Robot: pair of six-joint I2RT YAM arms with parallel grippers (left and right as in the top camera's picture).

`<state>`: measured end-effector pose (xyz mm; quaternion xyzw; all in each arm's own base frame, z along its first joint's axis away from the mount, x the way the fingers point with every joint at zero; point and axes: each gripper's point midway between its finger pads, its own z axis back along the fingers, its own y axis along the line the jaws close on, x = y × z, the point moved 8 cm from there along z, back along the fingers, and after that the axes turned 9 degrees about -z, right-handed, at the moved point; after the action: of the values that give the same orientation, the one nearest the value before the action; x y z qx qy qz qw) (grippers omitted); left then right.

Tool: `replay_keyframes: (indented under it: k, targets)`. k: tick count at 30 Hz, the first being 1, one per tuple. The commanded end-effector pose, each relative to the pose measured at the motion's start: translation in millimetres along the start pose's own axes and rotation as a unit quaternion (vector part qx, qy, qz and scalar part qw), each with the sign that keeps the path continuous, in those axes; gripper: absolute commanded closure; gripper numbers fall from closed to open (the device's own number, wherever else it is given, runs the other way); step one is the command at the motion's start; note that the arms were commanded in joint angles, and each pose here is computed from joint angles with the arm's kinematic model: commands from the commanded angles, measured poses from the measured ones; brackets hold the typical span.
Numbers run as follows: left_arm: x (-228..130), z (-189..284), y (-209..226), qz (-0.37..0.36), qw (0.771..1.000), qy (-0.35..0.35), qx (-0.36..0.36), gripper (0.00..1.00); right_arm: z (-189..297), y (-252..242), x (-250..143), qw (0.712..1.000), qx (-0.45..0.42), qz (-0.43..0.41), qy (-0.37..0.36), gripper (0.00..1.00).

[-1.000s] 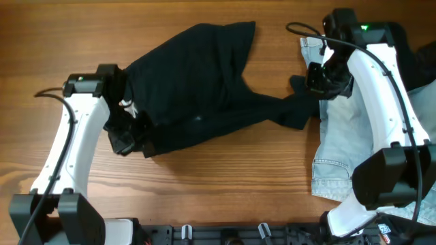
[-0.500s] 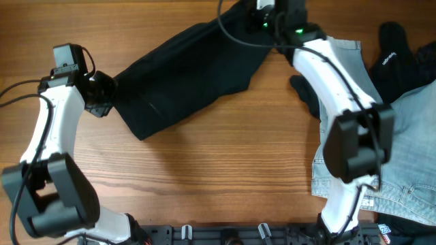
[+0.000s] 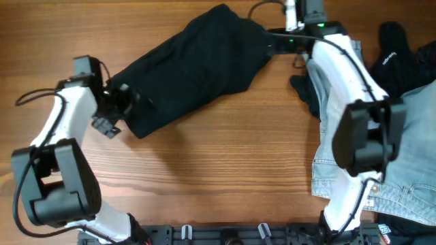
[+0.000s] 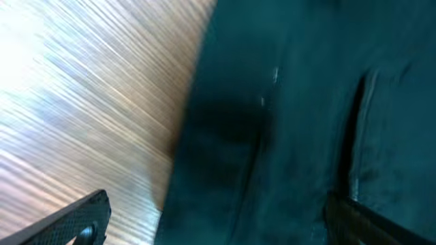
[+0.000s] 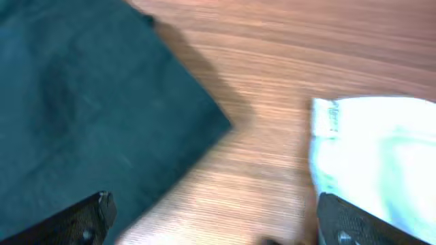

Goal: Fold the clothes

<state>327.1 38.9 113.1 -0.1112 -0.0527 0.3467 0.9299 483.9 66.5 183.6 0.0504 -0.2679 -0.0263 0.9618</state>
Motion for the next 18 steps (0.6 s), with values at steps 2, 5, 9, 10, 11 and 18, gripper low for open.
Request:
replay_keyframes:
  k: [2,5,9,10,11,18]
  targets:
    - [-17.1,-47.8,-5.7,-0.026,0.999,0.029,-0.004,0.06,65.0,-6.2,10.7,0.999,-0.018,0.000,-0.034,0.00]
    - [-14.6,-63.0,-17.6,-0.039,0.998,0.029,-0.035,0.78,73.4,0.8,5.8,1.000,0.021,0.001,-0.019,0.14]
    - [-8.0,-40.7,3.1,-0.034,0.999,0.040,-0.013,0.96,75.9,30.5,-11.2,0.987,0.159,0.005,0.040,0.92]
    - [-5.8,-20.2,13.0,-0.037,0.998,0.053,-0.005,0.96,75.6,52.6,-24.9,0.976,0.208,0.018,0.070,0.96]
    - [-2.1,4.4,20.2,-0.039,0.998,0.057,-0.002,0.96,73.5,68.5,-35.4,0.969,0.228,0.040,0.084,0.96]
    - [-10.3,127.8,29.8,-0.037,0.999,-0.005,-0.026,0.96,45.6,210.2,-169.9,0.909,0.329,0.186,0.174,0.96]
